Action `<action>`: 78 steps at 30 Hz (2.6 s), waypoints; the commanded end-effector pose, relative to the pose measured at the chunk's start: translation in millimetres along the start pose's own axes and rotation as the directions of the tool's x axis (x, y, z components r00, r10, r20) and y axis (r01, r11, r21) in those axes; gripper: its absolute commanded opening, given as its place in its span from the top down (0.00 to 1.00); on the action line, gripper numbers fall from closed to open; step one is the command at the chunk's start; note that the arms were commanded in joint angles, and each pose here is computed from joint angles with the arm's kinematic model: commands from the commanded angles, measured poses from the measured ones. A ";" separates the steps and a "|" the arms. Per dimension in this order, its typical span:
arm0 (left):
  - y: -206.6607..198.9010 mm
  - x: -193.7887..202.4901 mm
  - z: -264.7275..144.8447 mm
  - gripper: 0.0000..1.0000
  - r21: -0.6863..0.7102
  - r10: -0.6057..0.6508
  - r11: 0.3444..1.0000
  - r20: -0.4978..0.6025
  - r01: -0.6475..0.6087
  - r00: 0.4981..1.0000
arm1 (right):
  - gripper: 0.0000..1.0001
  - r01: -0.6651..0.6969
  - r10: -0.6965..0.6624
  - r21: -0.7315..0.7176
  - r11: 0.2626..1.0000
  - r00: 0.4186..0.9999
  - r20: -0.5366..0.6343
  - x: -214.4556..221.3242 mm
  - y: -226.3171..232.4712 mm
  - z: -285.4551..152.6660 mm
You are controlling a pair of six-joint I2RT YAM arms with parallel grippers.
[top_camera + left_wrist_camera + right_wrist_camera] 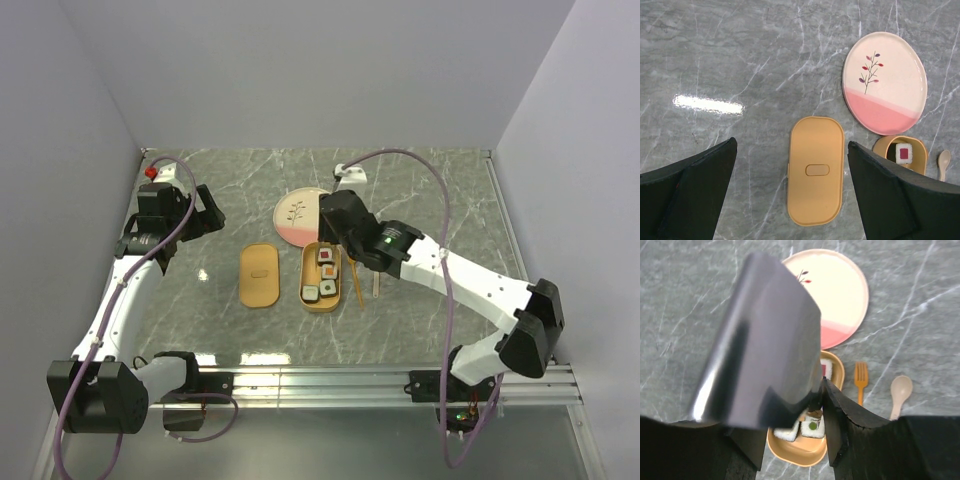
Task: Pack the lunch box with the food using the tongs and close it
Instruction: Place the food into the lunch box, then put down the clamp
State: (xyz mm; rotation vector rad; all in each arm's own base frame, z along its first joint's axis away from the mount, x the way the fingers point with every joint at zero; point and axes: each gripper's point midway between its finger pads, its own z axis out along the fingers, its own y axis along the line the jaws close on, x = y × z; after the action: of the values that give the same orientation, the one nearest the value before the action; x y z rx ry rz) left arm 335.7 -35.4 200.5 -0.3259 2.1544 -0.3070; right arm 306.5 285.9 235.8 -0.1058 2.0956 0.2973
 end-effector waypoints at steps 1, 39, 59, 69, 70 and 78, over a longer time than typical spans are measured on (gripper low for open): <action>-4.3 -8.0 -4.1 0.01 0.021 0.001 1.000 0.035 -0.001 0.999 | 0.50 -0.071 0.066 0.045 0.996 0.992 0.103 -37.9 -19.5 -21.6; 1.8 1.4 4.4 0.01 0.005 0.009 1.000 0.020 -0.009 1.000 | 0.50 -0.013 0.064 0.416 0.909 0.992 -0.109 66.9 -217.5 -48.6; 3.6 -7.0 17.6 0.00 -0.017 0.029 0.999 -0.001 -0.029 1.000 | 0.51 0.037 0.036 0.376 0.926 0.982 -0.187 41.9 -256.3 59.4; -3.4 -28.7 22.6 0.01 -0.014 0.054 0.998 0.005 -0.054 0.999 | 0.51 0.039 0.049 0.316 0.948 0.962 -0.268 36.7 -275.1 122.6; -4.0 -30.6 23.4 0.01 -0.013 0.056 0.998 0.006 -0.056 0.998 | 0.51 0.035 0.054 0.303 0.952 0.958 -0.281 38.9 -274.4 126.5; -8.7 -40.8 30.0 0.00 -0.008 0.057 0.998 0.005 -0.057 0.998 | 0.49 0.025 0.076 0.269 0.963 0.931 -0.358 49.4 -286.0 156.6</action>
State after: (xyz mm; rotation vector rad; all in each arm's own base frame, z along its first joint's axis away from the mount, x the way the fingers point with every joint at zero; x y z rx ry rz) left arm 375.1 -33.5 197.8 -0.3010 2.1996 -0.2742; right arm 451.4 47.8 57.6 0.0691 2.5098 -0.0425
